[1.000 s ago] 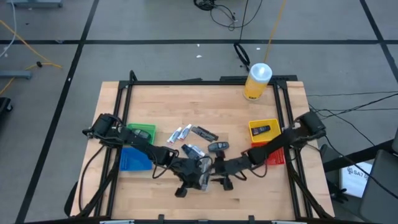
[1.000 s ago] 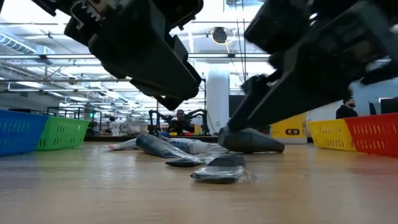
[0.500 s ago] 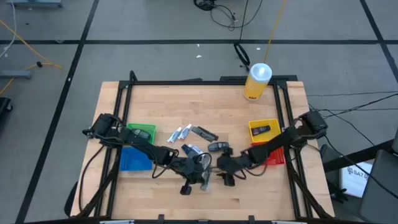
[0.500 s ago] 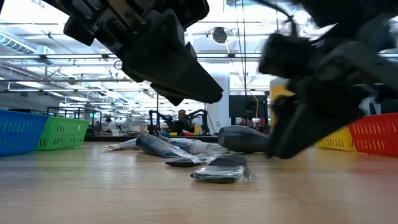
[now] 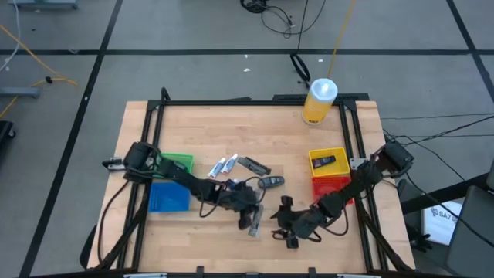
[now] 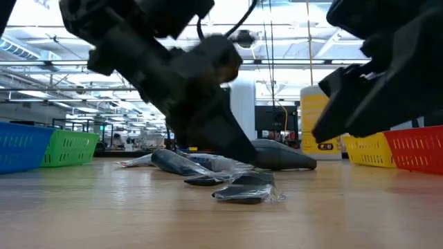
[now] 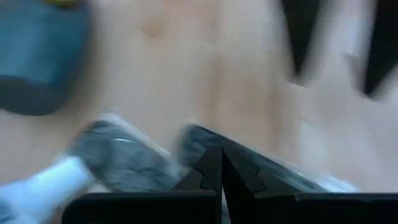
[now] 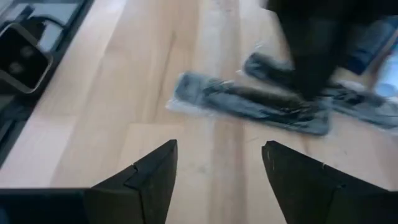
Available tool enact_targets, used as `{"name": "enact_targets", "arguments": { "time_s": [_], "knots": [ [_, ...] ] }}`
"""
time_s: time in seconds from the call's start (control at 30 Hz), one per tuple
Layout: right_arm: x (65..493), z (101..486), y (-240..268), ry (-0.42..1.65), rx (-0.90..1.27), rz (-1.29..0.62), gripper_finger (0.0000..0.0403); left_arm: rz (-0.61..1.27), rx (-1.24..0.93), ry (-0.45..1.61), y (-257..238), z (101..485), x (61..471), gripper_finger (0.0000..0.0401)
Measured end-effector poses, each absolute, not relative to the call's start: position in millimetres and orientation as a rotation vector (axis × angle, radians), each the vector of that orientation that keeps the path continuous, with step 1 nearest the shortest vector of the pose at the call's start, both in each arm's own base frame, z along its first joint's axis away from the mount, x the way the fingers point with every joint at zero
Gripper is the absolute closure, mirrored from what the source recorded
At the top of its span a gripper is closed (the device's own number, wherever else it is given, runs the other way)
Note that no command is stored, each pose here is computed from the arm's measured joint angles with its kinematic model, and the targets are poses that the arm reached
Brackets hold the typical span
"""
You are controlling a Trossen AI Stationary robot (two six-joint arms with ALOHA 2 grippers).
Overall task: Pick & Place Travel size toiletries
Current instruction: Put the black comb into the blue bin
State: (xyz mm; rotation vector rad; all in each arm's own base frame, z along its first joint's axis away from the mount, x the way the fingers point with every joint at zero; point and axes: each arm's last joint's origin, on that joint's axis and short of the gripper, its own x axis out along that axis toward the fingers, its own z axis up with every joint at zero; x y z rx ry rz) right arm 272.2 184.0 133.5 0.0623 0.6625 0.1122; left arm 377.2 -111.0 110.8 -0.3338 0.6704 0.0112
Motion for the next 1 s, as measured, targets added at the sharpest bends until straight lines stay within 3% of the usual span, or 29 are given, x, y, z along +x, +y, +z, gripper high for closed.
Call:
{"name": "enact_targets", "arguments": {
  "time_s": [0.1, 0.3, 0.43, 0.6, 0.77, 1.0],
  "knots": [
    [270.6, 136.4, 186.4, 0.65, 0.048, 0.129, 0.0196, 0.055, -0.381, 0.651, -103.1, 99.0, 382.9, 0.0398],
    [268.6, 142.5, 188.9, 0.628, 0.04, 0.149, 0.0213, -0.116, -0.459, 0.564, -104.7, 88.4, 409.1, 0.0397],
    [267.6, 139.8, 189.9, 0.641, 0.031, 0.152, 0.0218, -0.337, -0.384, 0.575, -120.4, 108.8, 422.7, 0.0399],
    [264.9, 125.2, 187.5, 0.671, 0.011, 0.198, 0.0229, -0.405, -0.197, 0.644, -144.8, 143.9, 411.4, 0.04],
    [279.1, 109.1, 179.4, 0.671, 0.08, 0.34, 0.027, -0.171, -0.044, 0.822, -147.9, 155.3, 384.6, 0.0395],
    [308.1, 89.5, 173.3, 0.622, 0.136, 0.437, 0.0377, 0.166, 0.038, 0.89, -142.6, 192.7, 347.5, 0.0394]
  ]
}}
